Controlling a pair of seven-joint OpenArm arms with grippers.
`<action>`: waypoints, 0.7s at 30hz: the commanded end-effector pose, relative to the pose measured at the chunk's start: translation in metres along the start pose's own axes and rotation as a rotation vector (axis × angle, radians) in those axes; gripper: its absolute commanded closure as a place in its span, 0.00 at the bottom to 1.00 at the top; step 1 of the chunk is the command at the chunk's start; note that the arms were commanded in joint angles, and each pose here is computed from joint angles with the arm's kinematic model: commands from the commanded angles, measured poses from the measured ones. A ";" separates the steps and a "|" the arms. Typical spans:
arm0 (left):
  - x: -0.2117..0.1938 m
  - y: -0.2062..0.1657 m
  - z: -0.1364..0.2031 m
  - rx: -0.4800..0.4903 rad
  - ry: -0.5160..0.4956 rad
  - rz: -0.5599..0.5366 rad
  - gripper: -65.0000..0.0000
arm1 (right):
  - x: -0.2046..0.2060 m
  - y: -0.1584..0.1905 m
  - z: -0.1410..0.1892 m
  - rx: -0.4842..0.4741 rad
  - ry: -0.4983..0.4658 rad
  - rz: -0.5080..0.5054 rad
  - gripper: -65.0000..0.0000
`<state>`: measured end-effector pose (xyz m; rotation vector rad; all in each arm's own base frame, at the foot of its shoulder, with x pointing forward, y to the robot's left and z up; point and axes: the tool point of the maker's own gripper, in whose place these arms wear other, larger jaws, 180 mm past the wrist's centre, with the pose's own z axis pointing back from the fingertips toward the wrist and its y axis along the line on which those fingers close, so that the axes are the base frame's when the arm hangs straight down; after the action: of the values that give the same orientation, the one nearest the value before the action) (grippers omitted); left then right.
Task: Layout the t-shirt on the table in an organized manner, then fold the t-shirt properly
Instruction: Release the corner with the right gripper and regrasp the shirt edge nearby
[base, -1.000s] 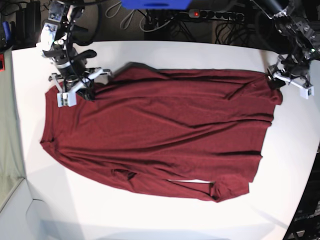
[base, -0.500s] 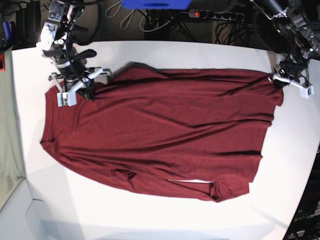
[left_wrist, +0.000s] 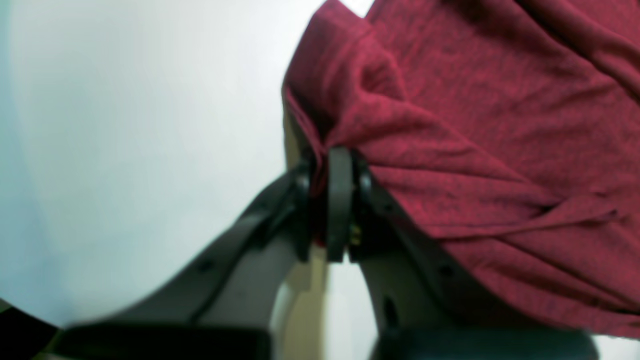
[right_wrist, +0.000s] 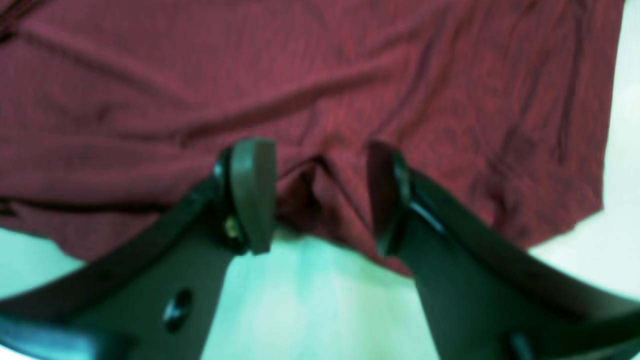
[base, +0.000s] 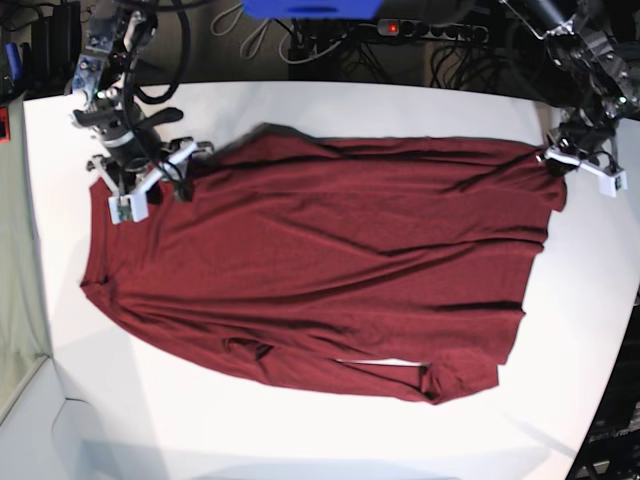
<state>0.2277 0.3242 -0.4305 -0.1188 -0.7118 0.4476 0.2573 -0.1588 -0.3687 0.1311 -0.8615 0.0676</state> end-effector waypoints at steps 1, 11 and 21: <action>-0.004 0.004 0.001 0.016 0.034 -0.020 0.99 | 0.015 0.003 0.007 0.006 -0.062 0.003 0.52; 0.004 0.006 0.002 0.021 0.021 -0.030 0.99 | -0.028 0.052 0.012 0.089 0.019 -0.105 0.52; 0.009 0.012 0.005 0.035 0.017 -0.045 0.99 | -0.058 0.085 -0.004 0.186 0.109 -0.123 0.52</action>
<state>0.2273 0.3321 -0.4278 -0.0975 -0.6961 0.4269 0.2050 -0.0773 -0.4180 0.3367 -0.6913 0.0365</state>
